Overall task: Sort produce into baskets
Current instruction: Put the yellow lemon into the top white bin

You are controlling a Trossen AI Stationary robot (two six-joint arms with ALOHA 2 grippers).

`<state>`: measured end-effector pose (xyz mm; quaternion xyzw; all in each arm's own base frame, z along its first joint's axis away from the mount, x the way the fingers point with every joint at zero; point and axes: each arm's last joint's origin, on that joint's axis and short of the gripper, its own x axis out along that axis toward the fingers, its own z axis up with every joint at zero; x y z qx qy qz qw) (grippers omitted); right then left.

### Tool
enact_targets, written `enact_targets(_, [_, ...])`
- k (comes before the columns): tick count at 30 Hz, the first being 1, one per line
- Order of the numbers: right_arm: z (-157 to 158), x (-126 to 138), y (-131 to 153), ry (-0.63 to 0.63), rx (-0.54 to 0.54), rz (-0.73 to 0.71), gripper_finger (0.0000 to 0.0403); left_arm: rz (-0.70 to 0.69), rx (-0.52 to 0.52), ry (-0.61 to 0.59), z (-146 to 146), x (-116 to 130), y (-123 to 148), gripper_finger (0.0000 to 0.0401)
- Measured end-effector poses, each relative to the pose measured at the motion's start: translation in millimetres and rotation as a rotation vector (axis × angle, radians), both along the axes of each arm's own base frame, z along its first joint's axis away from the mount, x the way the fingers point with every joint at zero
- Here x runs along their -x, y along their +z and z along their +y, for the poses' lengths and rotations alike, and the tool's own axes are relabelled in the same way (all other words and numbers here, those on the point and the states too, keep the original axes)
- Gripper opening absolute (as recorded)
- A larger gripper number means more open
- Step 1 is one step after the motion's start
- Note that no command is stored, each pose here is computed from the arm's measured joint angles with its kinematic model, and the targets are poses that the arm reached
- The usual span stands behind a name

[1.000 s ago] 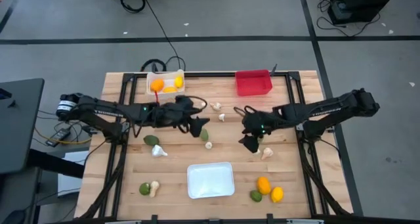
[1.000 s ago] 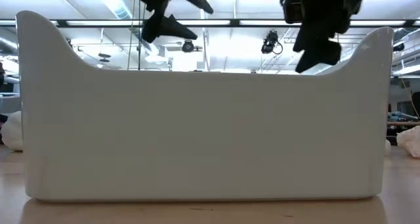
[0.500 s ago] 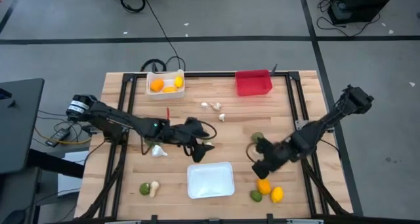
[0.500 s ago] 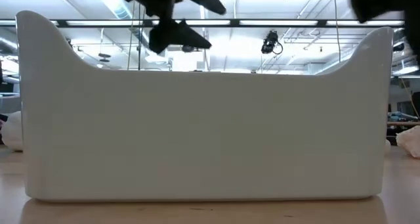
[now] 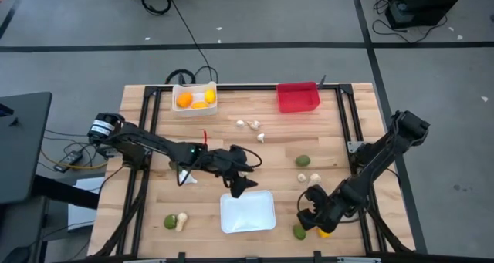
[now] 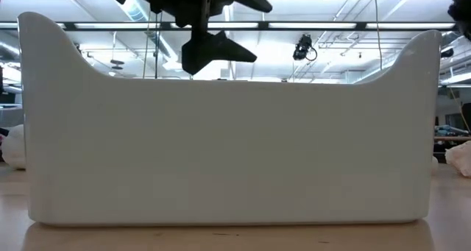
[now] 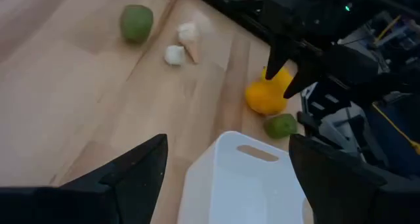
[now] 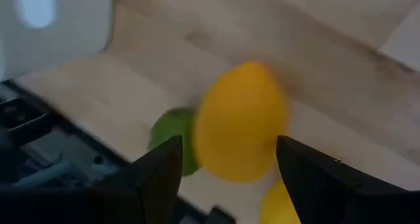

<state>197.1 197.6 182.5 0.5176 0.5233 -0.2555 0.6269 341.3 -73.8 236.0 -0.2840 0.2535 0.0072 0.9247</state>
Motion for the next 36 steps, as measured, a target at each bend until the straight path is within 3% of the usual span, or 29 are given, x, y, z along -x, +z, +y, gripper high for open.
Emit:
enact_targets(5, [-2, -5, -18, -0.009, 0.025, 0.106, 0.0256, 0.049, 0.020, 0.001, 0, 2, -4, 0.0323])
enact_targets(21, [-4, -18, -20, 0.021, 0.044, 0.008, 0.0234, 0.082, 0.060, -0.045, -3, 4, -6, 0.0323])
enact_targets(30, [-30, -23, 25, -0.109, 0.154, -0.297, 0.0231, 0.072, 0.063, -0.047, -3, 4, -5, 0.0323])
enact_targets(36, [-59, -21, 65, -0.165, 0.323, -0.540, 0.0230, -0.070, 0.062, -0.052, 0, -3, 7, 0.0323])
